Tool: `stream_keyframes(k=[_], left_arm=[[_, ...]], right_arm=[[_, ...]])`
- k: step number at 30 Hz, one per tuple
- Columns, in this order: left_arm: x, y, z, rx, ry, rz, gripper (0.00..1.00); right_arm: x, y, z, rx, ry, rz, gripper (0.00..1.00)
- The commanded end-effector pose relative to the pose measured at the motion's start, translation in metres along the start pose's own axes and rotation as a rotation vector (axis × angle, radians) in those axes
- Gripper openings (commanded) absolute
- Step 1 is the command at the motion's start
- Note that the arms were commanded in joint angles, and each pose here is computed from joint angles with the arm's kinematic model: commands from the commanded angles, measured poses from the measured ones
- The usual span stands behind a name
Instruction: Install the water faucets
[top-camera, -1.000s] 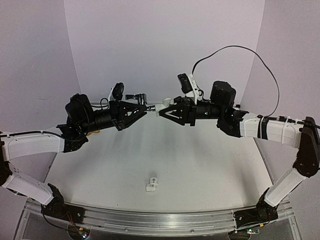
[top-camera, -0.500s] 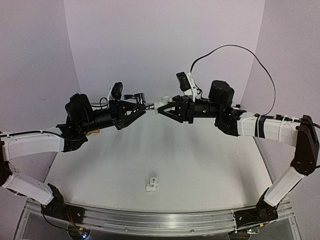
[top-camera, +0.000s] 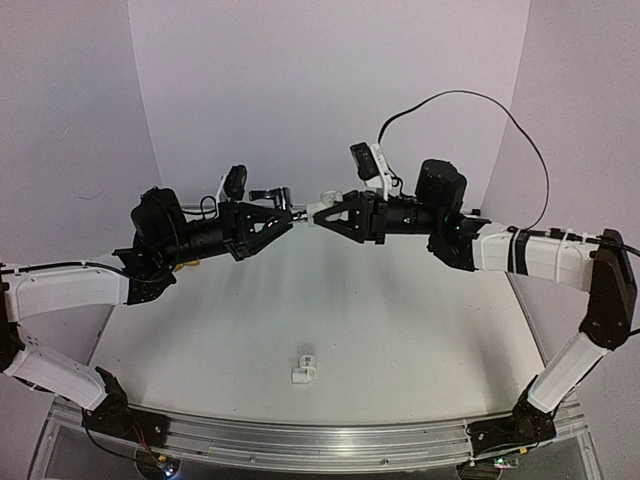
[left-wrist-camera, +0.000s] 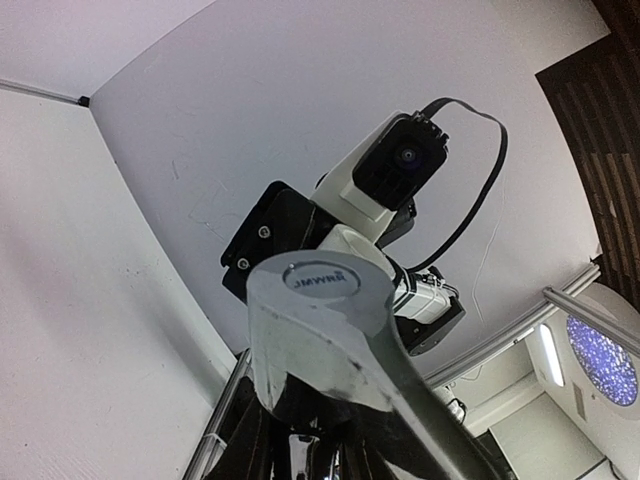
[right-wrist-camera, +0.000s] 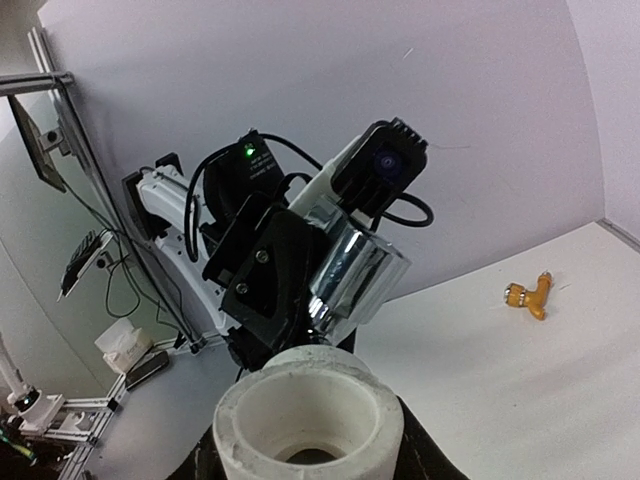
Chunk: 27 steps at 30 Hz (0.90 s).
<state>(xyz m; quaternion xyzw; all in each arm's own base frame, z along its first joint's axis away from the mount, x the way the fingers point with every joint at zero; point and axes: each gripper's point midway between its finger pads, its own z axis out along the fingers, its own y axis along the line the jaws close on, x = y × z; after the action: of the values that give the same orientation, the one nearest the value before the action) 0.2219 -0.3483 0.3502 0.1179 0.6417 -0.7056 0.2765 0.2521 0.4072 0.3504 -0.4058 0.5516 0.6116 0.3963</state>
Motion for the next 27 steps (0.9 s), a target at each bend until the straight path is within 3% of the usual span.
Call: stream_keyframes(k=[1, 9, 27], left_arm=[[0.029, -0.036, 0.005, 0.125, 0.134, 0.056, 0.00], [0.032, -0.038, 0.007, 0.136, 0.146, 0.092, 0.00], [0.025, -0.038, 0.022, 0.120, 0.177, 0.445, 0.00]], right_arm=[[-0.024, 0.012, 0.016, -0.039, -0.055, -0.033, 0.00], [-0.024, 0.022, 0.019, -0.109, -0.026, -0.007, 0.00], [-0.016, 0.029, 0.031, -0.138, -0.047, 0.208, 0.00]])
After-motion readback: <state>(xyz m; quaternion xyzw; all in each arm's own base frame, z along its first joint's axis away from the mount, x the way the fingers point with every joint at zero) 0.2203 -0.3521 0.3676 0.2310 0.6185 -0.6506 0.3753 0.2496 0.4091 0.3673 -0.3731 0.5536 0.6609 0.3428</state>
